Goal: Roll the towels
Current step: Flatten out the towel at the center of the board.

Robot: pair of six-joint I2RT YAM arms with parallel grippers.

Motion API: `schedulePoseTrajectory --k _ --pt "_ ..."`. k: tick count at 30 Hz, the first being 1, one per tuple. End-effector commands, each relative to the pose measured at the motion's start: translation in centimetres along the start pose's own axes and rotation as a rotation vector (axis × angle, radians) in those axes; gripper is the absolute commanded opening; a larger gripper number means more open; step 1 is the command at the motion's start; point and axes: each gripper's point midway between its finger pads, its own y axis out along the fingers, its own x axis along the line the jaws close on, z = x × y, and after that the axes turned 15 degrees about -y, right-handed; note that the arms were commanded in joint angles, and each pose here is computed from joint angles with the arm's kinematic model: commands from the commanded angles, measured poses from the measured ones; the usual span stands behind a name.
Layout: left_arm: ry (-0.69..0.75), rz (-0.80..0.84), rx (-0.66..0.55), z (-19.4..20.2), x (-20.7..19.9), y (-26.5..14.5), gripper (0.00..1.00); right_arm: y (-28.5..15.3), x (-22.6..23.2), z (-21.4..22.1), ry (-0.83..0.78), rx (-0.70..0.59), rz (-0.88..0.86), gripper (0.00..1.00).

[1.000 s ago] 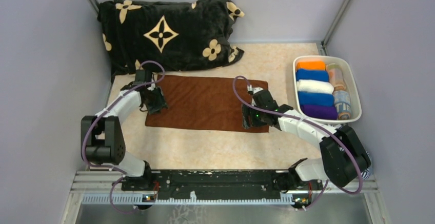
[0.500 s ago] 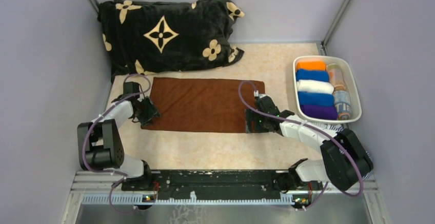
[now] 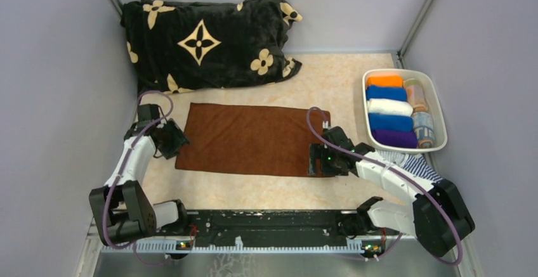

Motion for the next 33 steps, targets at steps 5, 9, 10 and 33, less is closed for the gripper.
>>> schedulePoseTrajectory --k 5,9,10,33 --pt "0.248 0.144 -0.156 -6.8 -6.2 -2.8 0.63 -4.9 1.0 -9.5 -0.151 -0.217 0.041 0.88" --pt "0.411 0.209 -0.118 -8.5 -9.1 -0.7 0.62 -5.4 1.4 -12.8 -0.272 -0.283 0.054 0.90" --pt "0.447 0.221 -0.117 -9.2 -10.0 -0.2 0.62 -5.4 1.6 -13.3 -0.294 -0.295 0.044 0.91" --pt "1.034 0.337 -0.014 -12.8 -15.6 12.5 0.52 -2.9 3.5 -13.4 -0.477 -0.310 -0.073 0.92"
